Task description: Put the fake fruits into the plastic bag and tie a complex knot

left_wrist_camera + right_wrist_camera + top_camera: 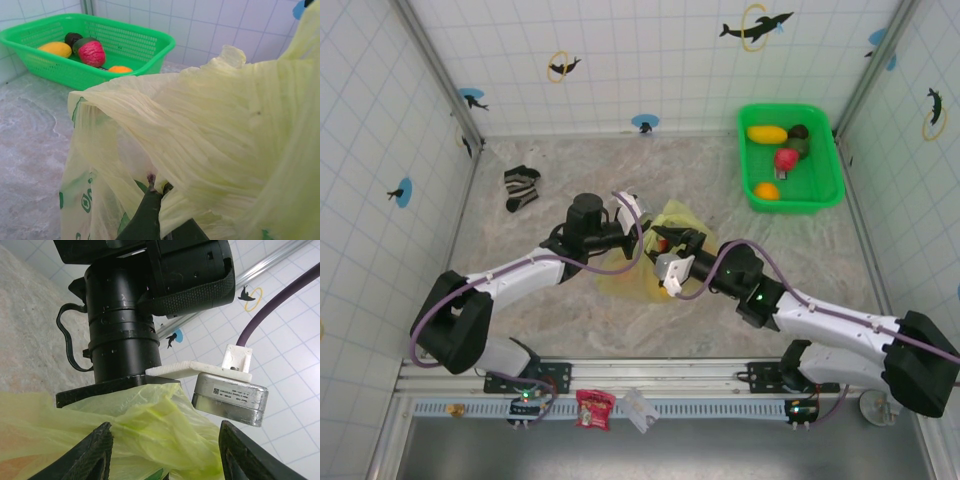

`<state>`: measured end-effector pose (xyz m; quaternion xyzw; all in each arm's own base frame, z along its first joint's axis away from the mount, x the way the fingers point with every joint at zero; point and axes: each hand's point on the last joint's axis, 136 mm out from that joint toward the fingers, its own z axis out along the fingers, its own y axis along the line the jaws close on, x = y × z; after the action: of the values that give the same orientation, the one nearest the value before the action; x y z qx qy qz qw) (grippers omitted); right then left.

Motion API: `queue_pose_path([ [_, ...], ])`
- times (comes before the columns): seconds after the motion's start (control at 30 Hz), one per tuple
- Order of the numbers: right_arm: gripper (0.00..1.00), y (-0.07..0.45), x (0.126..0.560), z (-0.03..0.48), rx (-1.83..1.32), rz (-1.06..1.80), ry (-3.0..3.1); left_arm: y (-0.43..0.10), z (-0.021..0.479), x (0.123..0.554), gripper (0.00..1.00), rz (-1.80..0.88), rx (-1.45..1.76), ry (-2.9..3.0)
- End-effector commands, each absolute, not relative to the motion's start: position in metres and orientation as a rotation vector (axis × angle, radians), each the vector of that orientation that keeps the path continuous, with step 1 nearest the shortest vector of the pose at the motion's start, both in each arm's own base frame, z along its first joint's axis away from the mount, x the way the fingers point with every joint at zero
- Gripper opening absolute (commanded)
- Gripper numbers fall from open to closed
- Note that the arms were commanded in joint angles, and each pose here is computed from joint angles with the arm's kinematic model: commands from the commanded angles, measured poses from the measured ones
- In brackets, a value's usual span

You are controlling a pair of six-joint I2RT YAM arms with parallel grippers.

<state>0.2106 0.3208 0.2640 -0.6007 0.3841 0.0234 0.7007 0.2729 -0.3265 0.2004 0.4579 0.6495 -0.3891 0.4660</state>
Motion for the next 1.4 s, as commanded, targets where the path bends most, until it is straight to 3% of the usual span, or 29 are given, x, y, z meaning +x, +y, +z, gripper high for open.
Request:
queue_pose_path([
  [0.0,0.58,0.324,0.217,0.295,-1.279,0.026,0.789,-0.331,0.209,0.275,0.0,-0.989,1.133,1.575],
  [0.13,0.51,0.326,0.223,0.299,-1.271,0.017,0.793,-0.331,0.208,0.275,0.0,-0.989,1.132,1.576],
  [0.37,0.17,0.329,0.224,0.306,-1.269,0.043,0.796,-0.331,0.21,0.275,0.0,-0.986,1.132,1.57],
  [0.53,0.02,0.328,0.221,0.309,-1.262,0.084,0.809,-0.33,0.212,0.275,0.0,-0.981,1.13,1.565],
  [0.93,0.0,0.283,0.23,0.33,-0.999,0.304,0.967,-0.302,0.209,0.313,0.0,-0.83,0.911,1.674],
  [1.37,0.0,0.221,0.255,0.304,-0.559,0.471,1.256,-0.261,0.2,0.348,0.0,-0.543,0.69,1.781],
])
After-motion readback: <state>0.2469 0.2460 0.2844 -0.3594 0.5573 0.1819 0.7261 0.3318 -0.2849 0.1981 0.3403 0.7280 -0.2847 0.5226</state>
